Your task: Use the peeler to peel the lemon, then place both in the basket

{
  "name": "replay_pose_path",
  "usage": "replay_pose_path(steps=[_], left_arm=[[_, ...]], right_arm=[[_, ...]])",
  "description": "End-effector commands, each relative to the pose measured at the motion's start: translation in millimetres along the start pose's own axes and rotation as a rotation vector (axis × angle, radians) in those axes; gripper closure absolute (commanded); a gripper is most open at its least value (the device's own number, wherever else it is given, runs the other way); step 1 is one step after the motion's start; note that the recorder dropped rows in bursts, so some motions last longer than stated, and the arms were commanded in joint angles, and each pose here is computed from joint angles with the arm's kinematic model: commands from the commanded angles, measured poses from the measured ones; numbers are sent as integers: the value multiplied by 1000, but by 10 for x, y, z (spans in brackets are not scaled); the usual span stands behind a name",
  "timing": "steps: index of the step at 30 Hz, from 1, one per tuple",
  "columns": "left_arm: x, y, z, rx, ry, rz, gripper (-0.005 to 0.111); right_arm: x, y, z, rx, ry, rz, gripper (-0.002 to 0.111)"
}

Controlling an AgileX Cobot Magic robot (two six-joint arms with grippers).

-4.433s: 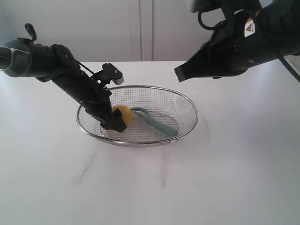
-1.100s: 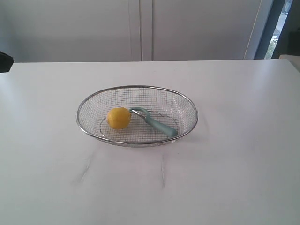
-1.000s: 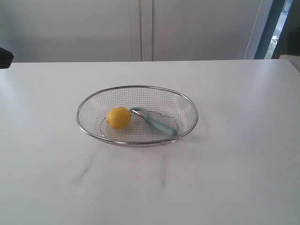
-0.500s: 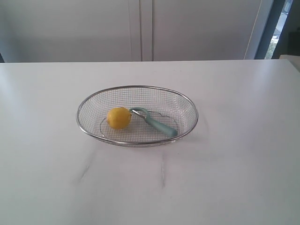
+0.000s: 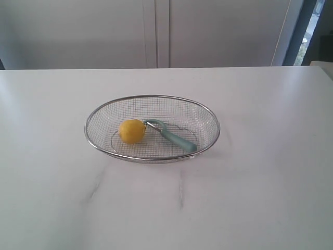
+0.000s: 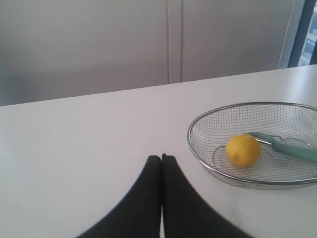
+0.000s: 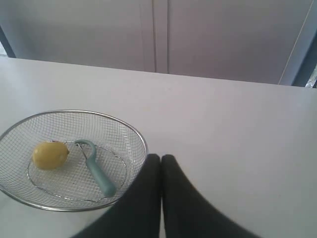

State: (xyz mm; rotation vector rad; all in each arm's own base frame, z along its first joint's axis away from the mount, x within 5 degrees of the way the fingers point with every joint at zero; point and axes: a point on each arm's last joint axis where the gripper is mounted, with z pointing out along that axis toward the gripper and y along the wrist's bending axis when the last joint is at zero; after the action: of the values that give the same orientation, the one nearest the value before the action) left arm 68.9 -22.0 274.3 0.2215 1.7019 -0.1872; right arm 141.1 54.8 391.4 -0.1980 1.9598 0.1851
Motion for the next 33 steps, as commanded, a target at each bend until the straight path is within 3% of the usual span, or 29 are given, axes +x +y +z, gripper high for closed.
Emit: replay_pose_path(steps=[1, 10, 16, 21, 26, 33], left_arm=[[189, -13, -115, -23, -84, -25, 107], [414, -13, -131, -33, -107, -52, 107], [647, 96, -39, -129, -118, -213, 107], [847, 139, -28, -188, -59, -103, 107], [1080, 91, -49, -144, 200, -28, 107], [1074, 94, -48, -148, 193, -36, 107]], right_arm=[[0, -5, -12, 1, -11, 0, 108], [0, -6, -12, 2, -12, -2, 108], [0, -6, -12, 2, -12, -2, 108], [0, -6, -12, 2, -12, -2, 108], [0, -6, -12, 2, -12, -2, 108], [0, -6, -12, 2, -12, -2, 108]])
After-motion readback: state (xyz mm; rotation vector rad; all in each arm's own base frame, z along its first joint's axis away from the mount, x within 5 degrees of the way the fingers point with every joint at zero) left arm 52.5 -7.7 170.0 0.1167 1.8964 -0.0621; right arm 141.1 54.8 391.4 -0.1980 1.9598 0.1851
